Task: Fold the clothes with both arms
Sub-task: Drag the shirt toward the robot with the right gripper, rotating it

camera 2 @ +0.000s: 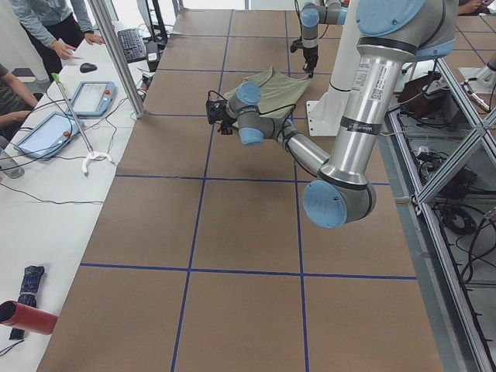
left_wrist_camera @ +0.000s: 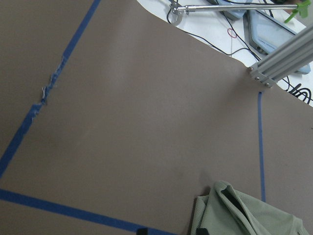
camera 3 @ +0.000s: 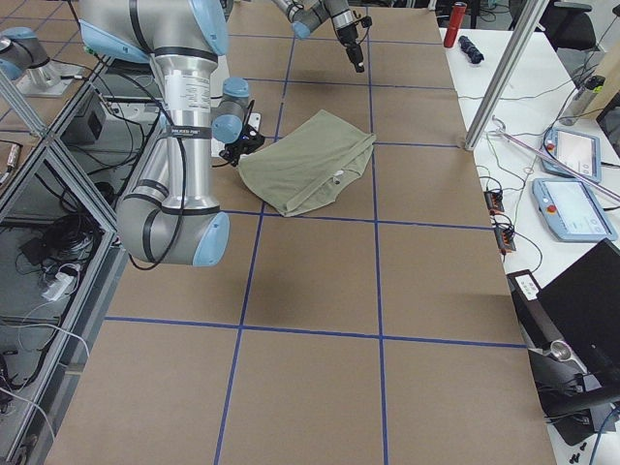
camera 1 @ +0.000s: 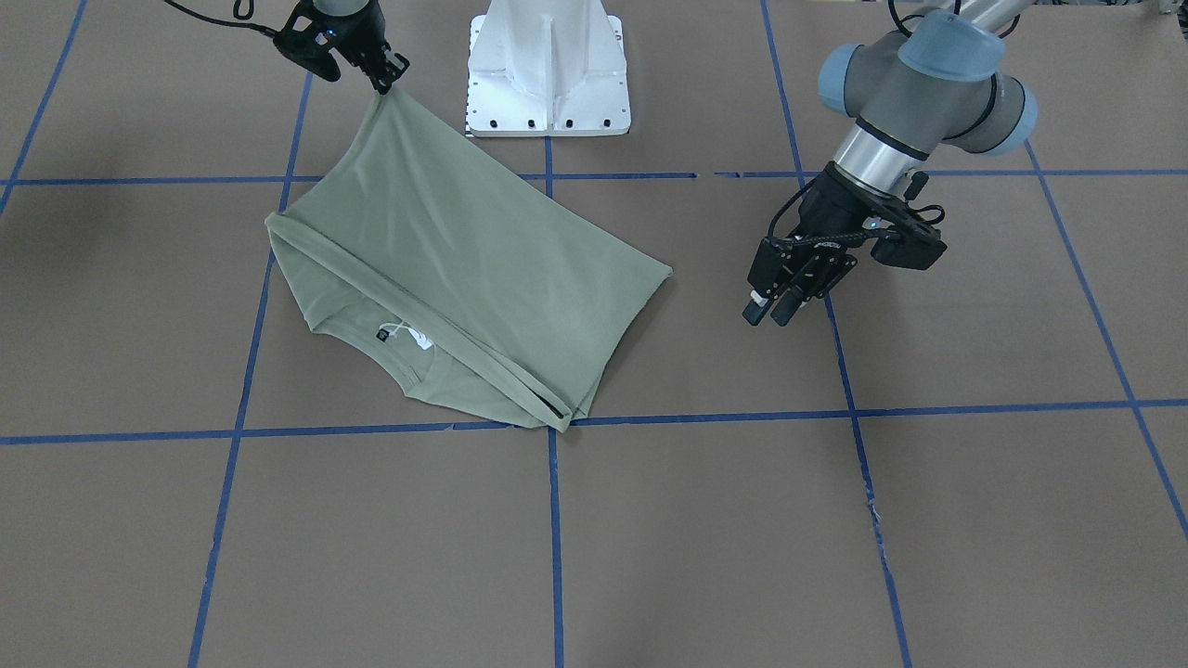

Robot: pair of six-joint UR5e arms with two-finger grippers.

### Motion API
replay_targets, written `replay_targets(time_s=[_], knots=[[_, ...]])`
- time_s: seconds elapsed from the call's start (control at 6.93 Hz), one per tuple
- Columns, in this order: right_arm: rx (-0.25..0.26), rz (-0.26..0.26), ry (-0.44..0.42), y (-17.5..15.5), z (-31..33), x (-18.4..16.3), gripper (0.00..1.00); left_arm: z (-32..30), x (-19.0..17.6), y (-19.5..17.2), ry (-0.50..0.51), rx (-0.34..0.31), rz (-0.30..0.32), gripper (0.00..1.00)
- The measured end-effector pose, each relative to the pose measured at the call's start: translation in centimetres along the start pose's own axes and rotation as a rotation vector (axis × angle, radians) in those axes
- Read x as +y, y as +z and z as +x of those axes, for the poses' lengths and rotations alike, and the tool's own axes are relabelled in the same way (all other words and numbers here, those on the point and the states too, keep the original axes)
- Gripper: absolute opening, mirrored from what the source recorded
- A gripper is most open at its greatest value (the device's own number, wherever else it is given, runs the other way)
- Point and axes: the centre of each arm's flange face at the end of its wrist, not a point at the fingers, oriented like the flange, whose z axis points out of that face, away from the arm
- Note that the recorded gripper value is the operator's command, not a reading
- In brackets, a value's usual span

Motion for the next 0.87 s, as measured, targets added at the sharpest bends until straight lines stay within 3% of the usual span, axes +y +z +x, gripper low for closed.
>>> replay_targets(time_s=[0.29, 0.43, 0.58, 0.87], knots=[[0.002, 0.022, 0.021, 1.2, 0.9, 2.4, 1.0, 1.1, 5.0, 0.8, -0.084, 0.014, -0.098, 0.68], [-0.049, 0.048, 0.059, -0.2, -0.2, 0.8, 1.0, 1.4, 7.6, 1.6, -0.127, 0.009, -0.139, 0.69], [-0.132, 0.071, 0.111, -3.1, -2.1, -1.8, 1.0, 1.3, 10.0, 2.4, -0.164, -0.006, -0.167, 0.69], [-0.272, 0.149, 0.191, -7.7, -6.7, -8.0, 1.0, 0.5, 15.7, 5.3, -0.199, -0.073, -0.195, 0.67]])
